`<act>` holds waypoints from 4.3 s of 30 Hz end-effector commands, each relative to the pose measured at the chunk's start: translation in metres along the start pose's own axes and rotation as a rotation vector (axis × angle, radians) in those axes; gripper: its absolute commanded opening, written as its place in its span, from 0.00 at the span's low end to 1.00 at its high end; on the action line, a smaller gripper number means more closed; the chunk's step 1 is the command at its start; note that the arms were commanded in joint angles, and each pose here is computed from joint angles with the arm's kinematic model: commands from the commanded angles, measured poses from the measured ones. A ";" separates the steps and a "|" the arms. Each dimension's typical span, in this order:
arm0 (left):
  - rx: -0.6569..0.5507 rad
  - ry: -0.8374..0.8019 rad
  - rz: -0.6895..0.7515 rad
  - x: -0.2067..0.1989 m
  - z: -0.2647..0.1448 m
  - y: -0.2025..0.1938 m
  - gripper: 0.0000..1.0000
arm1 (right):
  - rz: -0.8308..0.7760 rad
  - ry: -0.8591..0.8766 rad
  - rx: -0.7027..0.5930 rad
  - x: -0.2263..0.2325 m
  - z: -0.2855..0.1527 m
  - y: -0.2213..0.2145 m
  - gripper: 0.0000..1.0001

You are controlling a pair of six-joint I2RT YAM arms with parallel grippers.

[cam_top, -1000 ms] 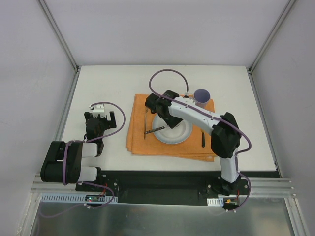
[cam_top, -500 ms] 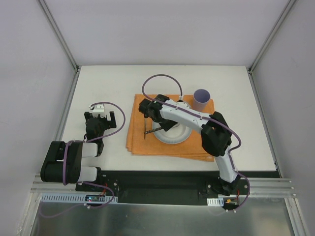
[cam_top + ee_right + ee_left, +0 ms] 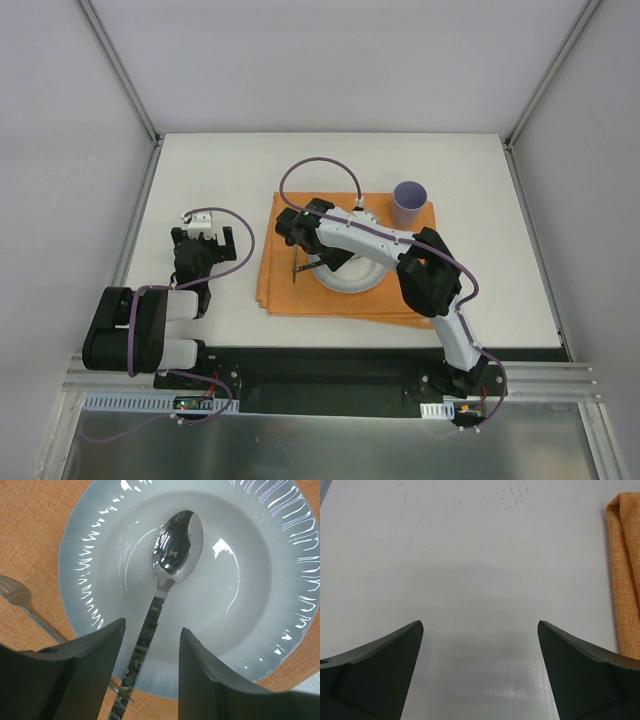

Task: Set the dinner table for one person
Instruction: Pick up the spoon from the napkin, then place the spoon on the napkin.

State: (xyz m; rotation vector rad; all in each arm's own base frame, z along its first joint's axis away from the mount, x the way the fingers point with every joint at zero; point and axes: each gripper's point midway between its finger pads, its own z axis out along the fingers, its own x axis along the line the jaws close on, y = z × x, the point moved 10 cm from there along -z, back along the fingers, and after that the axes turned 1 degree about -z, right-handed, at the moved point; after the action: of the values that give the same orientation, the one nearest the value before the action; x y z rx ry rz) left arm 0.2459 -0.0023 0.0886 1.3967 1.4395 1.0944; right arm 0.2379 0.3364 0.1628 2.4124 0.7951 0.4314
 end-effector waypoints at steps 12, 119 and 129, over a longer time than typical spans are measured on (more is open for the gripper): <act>-0.077 -0.018 -0.021 -0.001 0.003 0.015 0.99 | -0.004 0.034 0.004 0.009 0.001 -0.021 0.48; -0.076 -0.018 -0.021 -0.001 0.003 0.015 0.99 | -0.812 0.354 -0.274 -0.208 0.053 0.097 0.01; -0.079 -0.018 -0.021 -0.001 0.003 0.016 0.99 | -0.855 0.314 -0.099 -0.168 0.066 0.122 0.01</act>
State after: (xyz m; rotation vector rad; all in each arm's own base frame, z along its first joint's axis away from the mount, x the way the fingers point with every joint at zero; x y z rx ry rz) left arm 0.2459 -0.0023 0.0886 1.3967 1.4395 1.0944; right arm 0.1681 0.1127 0.1428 1.6851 1.7224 0.3814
